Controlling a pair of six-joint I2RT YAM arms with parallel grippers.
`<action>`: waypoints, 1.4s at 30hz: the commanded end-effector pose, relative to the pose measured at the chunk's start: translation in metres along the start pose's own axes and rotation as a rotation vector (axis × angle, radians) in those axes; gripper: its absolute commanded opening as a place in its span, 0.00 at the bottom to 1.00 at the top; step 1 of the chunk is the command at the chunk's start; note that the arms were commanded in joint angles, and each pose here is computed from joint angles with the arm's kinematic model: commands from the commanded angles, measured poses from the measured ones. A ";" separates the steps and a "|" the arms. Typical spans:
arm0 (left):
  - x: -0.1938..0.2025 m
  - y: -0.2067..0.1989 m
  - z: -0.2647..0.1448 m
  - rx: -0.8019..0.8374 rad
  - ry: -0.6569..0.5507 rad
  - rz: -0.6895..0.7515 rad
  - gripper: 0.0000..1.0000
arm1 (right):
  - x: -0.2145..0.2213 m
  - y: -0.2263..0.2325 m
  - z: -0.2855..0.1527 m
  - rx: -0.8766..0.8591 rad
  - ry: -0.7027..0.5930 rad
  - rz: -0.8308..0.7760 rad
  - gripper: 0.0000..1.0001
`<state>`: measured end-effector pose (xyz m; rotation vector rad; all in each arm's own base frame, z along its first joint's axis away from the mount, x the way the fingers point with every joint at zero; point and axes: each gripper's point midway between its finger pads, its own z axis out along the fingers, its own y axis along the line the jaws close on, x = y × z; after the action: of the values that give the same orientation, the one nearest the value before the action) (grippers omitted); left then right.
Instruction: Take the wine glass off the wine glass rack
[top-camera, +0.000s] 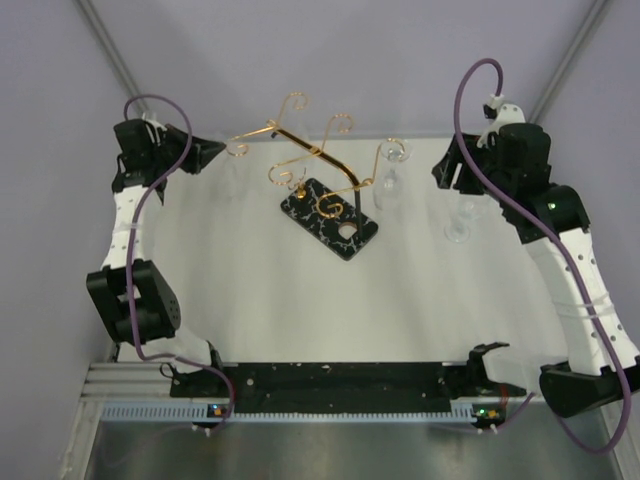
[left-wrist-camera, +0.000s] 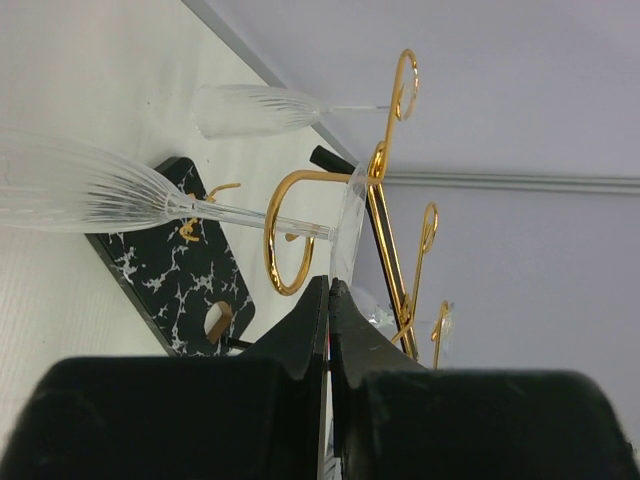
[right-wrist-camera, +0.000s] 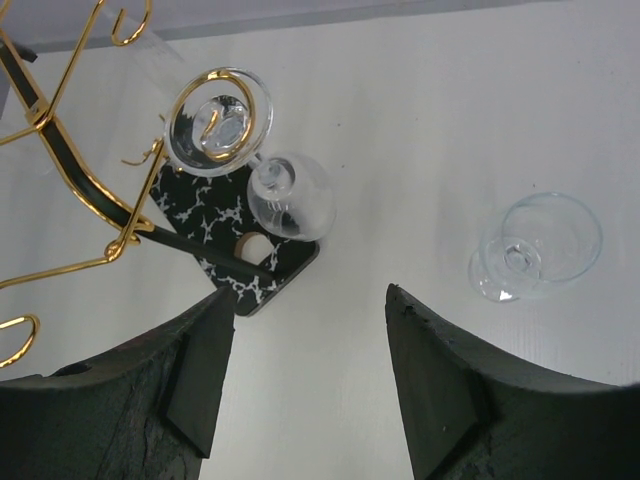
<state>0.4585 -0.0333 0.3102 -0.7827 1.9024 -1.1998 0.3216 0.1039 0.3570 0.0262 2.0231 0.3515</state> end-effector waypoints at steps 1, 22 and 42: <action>-0.017 -0.018 0.003 0.046 -0.037 0.034 0.00 | -0.012 0.009 -0.007 -0.035 -0.059 0.000 0.62; 0.017 -0.054 0.043 0.153 0.073 0.036 0.00 | -0.009 0.010 -0.007 -0.045 -0.055 0.000 0.62; 0.081 -0.058 -0.040 0.120 0.100 0.188 0.00 | 0.005 0.026 -0.008 -0.101 -0.006 0.004 0.62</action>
<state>0.4177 -0.0973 0.3304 -0.5948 1.9539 -1.2663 0.3162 0.1165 0.3571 -0.0013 2.0193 0.4182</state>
